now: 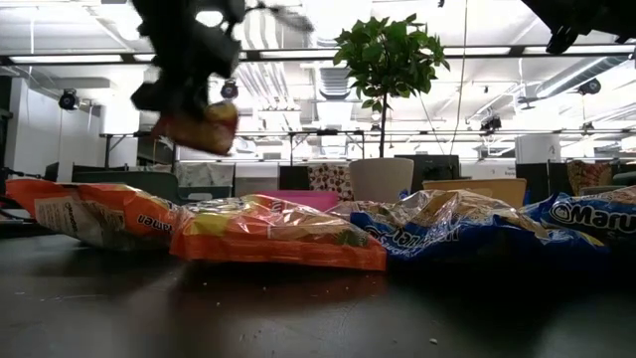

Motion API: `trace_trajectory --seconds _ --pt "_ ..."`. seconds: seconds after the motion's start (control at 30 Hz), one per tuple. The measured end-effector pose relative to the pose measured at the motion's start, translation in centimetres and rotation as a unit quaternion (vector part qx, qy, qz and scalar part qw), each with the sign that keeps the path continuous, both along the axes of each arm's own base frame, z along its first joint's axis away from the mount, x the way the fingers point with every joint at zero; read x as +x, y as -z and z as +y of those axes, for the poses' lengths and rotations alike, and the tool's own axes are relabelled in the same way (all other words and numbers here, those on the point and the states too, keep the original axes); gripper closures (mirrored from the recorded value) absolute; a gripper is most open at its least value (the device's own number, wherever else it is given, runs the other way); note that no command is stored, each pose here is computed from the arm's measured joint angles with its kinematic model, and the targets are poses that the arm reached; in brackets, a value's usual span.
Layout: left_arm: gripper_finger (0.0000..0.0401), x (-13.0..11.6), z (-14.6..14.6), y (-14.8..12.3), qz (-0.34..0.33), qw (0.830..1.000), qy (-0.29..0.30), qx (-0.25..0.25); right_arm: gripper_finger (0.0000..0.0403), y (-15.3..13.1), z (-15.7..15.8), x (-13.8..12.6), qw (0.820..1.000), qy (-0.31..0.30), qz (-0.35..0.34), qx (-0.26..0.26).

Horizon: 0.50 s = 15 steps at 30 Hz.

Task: Sort Maruchan noodles
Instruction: Put the left red noodle pack into the blue bin

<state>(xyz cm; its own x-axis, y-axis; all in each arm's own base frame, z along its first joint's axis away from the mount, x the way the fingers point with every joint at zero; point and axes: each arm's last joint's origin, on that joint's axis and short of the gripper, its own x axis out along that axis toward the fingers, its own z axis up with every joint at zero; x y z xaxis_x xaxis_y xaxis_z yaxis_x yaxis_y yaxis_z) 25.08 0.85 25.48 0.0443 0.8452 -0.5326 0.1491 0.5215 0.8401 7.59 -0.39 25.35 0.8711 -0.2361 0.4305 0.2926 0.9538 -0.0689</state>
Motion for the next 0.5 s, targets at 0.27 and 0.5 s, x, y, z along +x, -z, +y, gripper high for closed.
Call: trace_trajectory --seconds 0.27,0.5 --pt "0.0322 -1.9 1.2 3.9 -0.05 0.996 0.041 -0.055 0.0364 0.0 0.0 0.0 1.0 0.001 -0.002 -0.002" --pt "0.0322 -2.8 2.3 6.3 -0.048 0.997 0.052 -0.018 0.0364 -0.1 0.0 0.0 1.0 0.005 -0.002 -0.008"
